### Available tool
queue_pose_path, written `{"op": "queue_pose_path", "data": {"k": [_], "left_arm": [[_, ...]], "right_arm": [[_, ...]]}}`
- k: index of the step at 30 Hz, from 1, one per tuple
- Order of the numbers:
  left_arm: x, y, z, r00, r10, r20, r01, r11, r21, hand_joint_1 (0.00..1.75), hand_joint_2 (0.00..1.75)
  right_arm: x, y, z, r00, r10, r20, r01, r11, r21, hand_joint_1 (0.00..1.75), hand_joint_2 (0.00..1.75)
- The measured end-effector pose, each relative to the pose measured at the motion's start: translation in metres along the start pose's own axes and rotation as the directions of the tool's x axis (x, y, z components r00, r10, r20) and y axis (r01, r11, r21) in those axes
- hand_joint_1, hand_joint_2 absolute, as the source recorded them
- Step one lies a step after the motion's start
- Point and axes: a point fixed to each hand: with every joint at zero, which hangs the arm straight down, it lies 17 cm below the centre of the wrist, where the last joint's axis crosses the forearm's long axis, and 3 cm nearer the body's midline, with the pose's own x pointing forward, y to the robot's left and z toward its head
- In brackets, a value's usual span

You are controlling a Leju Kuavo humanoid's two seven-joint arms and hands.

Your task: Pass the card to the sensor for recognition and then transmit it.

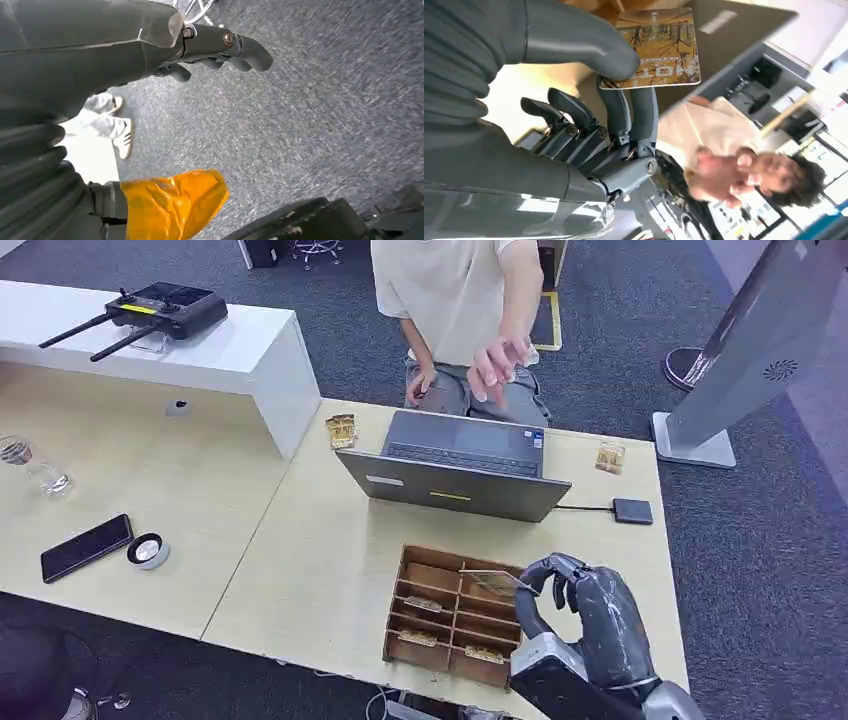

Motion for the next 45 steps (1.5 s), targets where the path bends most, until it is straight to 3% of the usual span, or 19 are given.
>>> {"op": "queue_pose_path", "data": {"k": [7,14,23,32,34,35,45], "left_arm": [[0.014,0.008,-0.002,0.999,-0.017,0.034,0.017,1.000,0.015,0.00,1.75],[0.014,0.010,-0.002,0.997,-0.069,0.021,0.069,0.998,0.009,0.00,1.75],[0.020,0.016,-0.002,0.988,-0.150,0.030,0.149,0.989,0.012,0.00,1.75],[0.029,0.023,-0.001,0.977,-0.206,0.048,0.206,0.978,0.022,0.00,1.75],[0.027,0.024,-0.001,0.973,-0.229,0.037,0.228,0.973,0.017,0.00,1.75],[0.026,0.024,0.000,0.971,-0.235,0.033,0.235,0.972,0.014,0.00,1.75],[0.029,0.032,0.009,0.966,-0.257,0.033,0.256,0.966,0.022,0.00,1.75]], "right_arm": [[0.038,-0.035,-0.034,0.998,-0.012,0.064,0.018,0.994,-0.106,1.75,1.75],[0.058,-0.064,-0.076,0.993,-0.029,0.110,0.045,0.988,-0.145,1.75,1.75],[0.071,-0.089,-0.122,0.987,0.146,0.070,-0.124,0.960,-0.252,1.75,1.75],[0.077,-0.086,-0.148,0.955,0.296,0.020,-0.278,0.917,-0.286,1.75,1.75],[0.076,-0.084,-0.151,0.939,0.343,0.006,-0.327,0.899,-0.291,0.12,1.75],[0.075,-0.082,-0.152,0.935,0.353,0.003,-0.338,0.896,-0.289,0.00,1.75],[0.063,-0.061,-0.153,0.909,0.417,-0.008,-0.406,0.880,-0.248,0.00,1.75]]}}
